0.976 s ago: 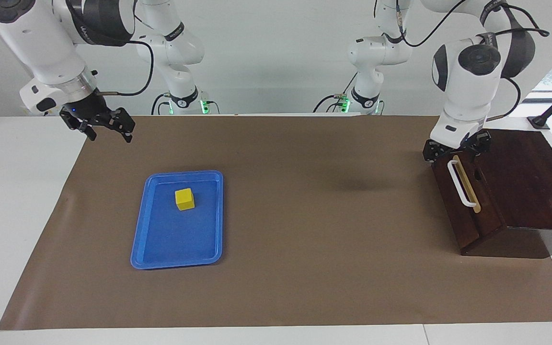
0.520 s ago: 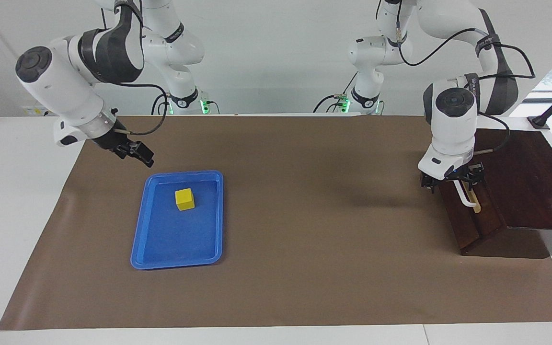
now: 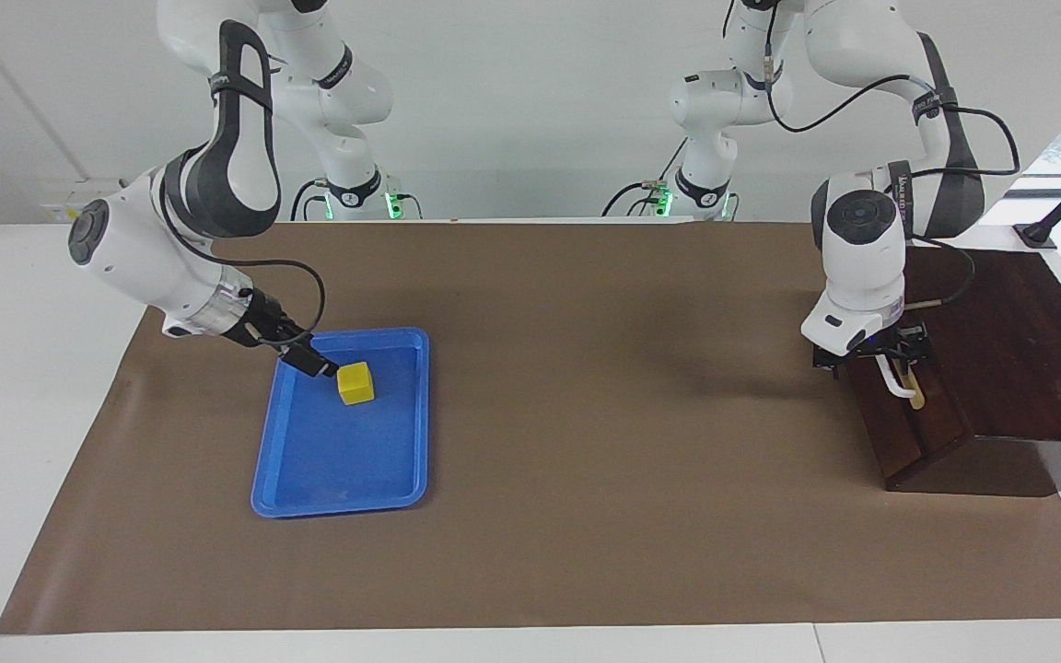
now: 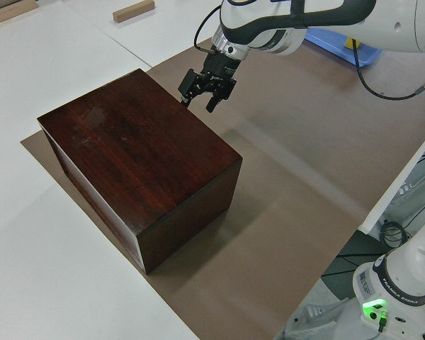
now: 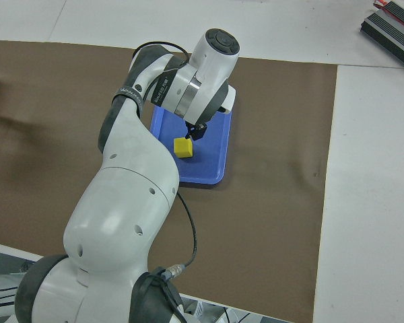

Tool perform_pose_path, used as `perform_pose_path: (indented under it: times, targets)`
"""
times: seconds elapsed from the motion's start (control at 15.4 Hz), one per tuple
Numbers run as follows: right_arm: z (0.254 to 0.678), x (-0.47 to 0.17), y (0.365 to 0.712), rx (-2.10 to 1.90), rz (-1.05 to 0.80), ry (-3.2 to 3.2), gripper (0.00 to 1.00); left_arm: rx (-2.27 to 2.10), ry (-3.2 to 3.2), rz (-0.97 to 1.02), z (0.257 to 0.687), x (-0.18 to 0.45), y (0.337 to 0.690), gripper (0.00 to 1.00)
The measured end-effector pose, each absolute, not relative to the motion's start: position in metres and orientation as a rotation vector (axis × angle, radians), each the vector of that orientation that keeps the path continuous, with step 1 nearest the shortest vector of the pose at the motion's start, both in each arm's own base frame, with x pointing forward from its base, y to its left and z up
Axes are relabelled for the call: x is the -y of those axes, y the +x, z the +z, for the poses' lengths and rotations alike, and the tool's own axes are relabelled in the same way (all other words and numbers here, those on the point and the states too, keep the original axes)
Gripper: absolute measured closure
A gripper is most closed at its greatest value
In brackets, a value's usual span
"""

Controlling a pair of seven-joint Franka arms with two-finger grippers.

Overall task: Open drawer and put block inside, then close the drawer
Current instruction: 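Pull the drawer open with the left gripper while the right gripper descends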

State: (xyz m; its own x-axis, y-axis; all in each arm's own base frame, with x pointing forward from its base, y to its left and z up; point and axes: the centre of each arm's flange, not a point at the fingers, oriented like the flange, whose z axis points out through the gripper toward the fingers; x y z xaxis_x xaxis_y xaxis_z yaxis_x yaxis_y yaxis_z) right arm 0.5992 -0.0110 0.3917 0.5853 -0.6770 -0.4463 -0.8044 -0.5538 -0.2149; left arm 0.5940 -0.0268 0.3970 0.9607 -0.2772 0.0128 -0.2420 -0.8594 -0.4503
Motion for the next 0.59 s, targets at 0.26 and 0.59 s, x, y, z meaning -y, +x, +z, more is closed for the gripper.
perform_pose_path:
  times: [0.26, 0.59]
  targets:
    - [0.338, 0.039, 0.606, -1.308, 0.541, -2.262, 0.00, -0.348, -2.654, -0.102, 0.387, 0.027, 0.589, 0.00]
    - [0.305, 0.041, 0.599, -1.344, 0.699, -2.194, 0.00, -0.179, -2.698, -0.226, 0.384, 0.052, 0.590, 0.00]
